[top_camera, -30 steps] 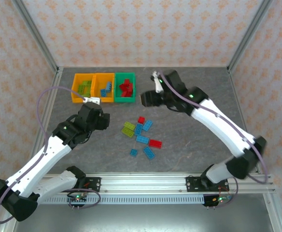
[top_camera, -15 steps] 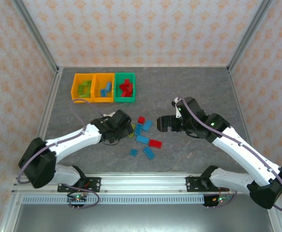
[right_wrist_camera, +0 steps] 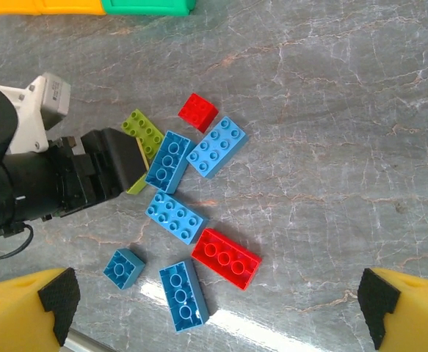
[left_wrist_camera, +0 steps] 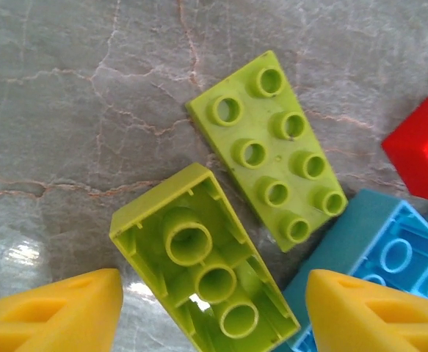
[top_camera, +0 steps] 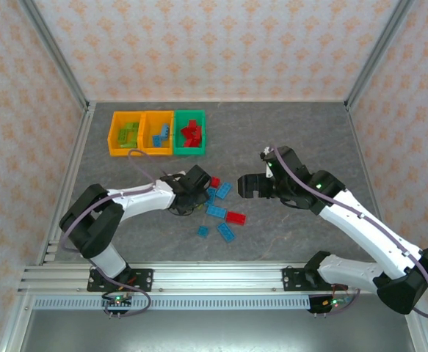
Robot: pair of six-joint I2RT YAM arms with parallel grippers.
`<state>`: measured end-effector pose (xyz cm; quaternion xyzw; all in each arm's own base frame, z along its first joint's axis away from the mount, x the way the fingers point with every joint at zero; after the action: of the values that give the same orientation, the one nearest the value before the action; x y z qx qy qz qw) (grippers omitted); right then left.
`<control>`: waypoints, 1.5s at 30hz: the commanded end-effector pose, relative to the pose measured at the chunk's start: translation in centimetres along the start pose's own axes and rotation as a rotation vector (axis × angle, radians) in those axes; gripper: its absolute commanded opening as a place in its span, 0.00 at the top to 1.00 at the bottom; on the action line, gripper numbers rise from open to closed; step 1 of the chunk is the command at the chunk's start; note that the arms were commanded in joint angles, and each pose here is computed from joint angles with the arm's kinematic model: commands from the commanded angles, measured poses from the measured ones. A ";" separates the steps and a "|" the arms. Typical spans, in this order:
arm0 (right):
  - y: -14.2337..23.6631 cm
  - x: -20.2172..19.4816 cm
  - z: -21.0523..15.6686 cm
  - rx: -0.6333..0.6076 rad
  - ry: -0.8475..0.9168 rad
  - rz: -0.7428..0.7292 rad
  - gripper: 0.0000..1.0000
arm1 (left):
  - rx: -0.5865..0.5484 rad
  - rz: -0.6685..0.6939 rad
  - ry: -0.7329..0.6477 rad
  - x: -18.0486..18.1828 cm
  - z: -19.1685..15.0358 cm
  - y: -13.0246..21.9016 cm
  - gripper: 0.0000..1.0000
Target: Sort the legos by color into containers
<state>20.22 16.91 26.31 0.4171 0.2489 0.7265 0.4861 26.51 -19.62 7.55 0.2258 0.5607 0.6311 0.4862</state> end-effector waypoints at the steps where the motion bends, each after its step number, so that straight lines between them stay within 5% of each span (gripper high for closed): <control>1: 0.5 -0.6 0.1 -0.025 -0.025 -0.027 0.01 | -0.011 0.030 0.006 0.5 0.1 0.0 0.40; 9: 0.2 -0.2 0.2 -0.019 -0.047 -0.007 0.01 | -0.033 0.077 -0.024 3.5 -0.4 1.0 0.58; 15: -1.4 1.3 -0.9 0.097 -0.068 0.098 0.01 | -0.036 0.062 -0.061 5.0 -0.4 2.2 0.74; 20: -2.5 3.0 -1.6 0.167 -0.124 0.229 0.01 | -0.092 0.010 -0.081 5.3 2.1 5.5 0.78; 31: -3.3 2.5 -1.0 0.110 -0.164 0.189 0.01 | -0.414 0.048 0.072 7.5 20.4 13.5 0.77; 37: -2.9 2.1 -1.3 0.104 -0.178 0.178 0.01 | -0.356 0.065 0.159 9.0 30.9 10.0 0.78; 41: -2.2 1.5 -1.5 0.078 -0.182 0.163 0.01 | -0.310 0.068 0.153 9.2 34.6 7.5 0.76; 45: -1.9 1.3 -1.6 0.074 -0.191 0.155 0.01 | -0.300 0.080 0.150 9.3 35.9 6.5 0.63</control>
<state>19.74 19.74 24.38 0.5221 0.2021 0.7165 0.4162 50.43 7.22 18.90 0.1062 0.4865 0.7529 0.4303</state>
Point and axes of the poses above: each hand's point on the last joint's axis, 136 mm out from that joint toward the fingers, its own y axis back along the fingers, its own x axis along the line the jaws close on, z = x × y, the point moved 5 cm from there along y, back along the fingers, and after that the axes turned 5 degrees about -y, right-handed, at the moved point
